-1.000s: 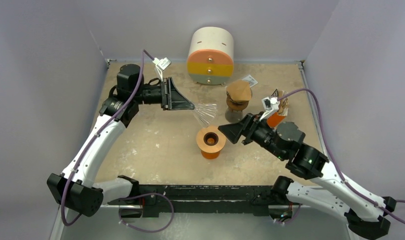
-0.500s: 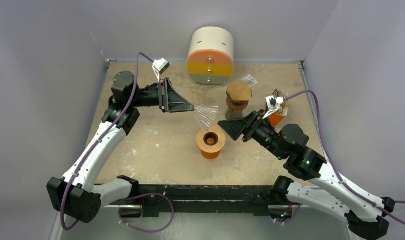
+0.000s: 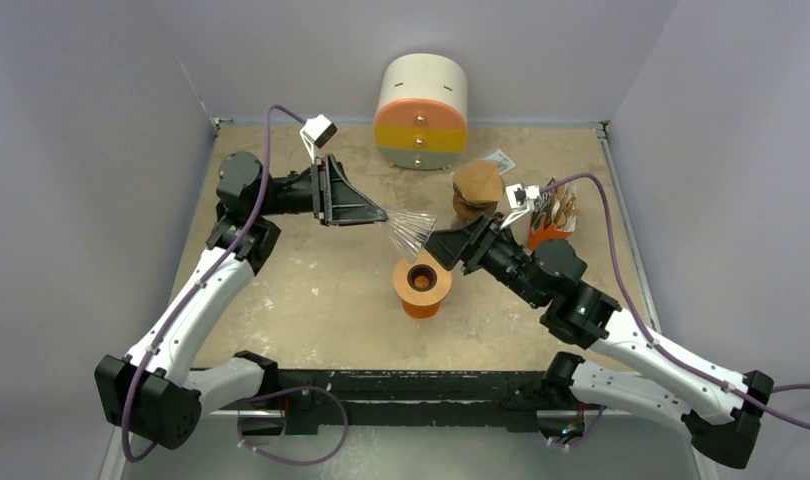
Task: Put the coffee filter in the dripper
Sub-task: Place the coffee dripper in the dripper holder.
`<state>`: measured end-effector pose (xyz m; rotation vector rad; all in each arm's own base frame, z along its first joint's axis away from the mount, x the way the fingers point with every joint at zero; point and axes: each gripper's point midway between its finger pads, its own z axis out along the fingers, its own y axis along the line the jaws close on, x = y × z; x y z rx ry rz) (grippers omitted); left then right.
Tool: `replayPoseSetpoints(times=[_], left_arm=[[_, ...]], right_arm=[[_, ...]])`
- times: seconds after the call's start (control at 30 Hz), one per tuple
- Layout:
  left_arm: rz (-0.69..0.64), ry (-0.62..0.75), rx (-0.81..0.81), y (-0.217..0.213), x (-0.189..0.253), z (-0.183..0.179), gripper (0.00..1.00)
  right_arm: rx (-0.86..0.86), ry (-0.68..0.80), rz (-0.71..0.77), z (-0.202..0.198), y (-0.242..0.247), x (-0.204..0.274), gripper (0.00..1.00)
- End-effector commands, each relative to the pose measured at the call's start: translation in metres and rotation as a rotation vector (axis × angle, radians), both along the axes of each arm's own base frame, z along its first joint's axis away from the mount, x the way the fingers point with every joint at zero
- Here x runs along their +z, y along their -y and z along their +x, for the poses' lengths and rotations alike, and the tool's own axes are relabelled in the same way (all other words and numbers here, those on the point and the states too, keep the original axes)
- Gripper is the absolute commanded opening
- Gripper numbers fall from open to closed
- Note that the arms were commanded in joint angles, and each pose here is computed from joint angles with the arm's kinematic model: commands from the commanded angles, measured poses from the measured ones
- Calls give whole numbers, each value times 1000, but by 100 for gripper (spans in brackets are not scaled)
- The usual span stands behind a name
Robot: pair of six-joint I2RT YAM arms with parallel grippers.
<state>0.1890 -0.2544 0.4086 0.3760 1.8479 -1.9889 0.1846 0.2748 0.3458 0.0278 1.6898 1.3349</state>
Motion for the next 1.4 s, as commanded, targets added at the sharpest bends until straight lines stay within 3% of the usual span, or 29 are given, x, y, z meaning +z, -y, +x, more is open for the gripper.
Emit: replayPoseSetpoints(times=[0.0, 0.43, 0.67, 0.93, 1.2, 1.37], left_arm=[[-54, 63, -26, -4, 17, -14, 0], [-120, 41, -55, -4, 20, -15, 0], [-128, 32, -55, -4, 20, -15, 0], [-127, 7, -48, -3, 14, -11, 0], [-131, -23, -35, -2, 11, -6, 0], [-121, -64, -17, -1, 3, -2, 15]], right_arm=[[29, 59, 108, -1, -6, 29, 69], [69, 88, 190, -6, -11, 42, 60], [94, 112, 218, -10, -14, 50, 50], [103, 125, 231, -13, -12, 53, 31], [94, 129, 233, -12, -10, 55, 1], [91, 133, 232, -12, -9, 57, 0]])
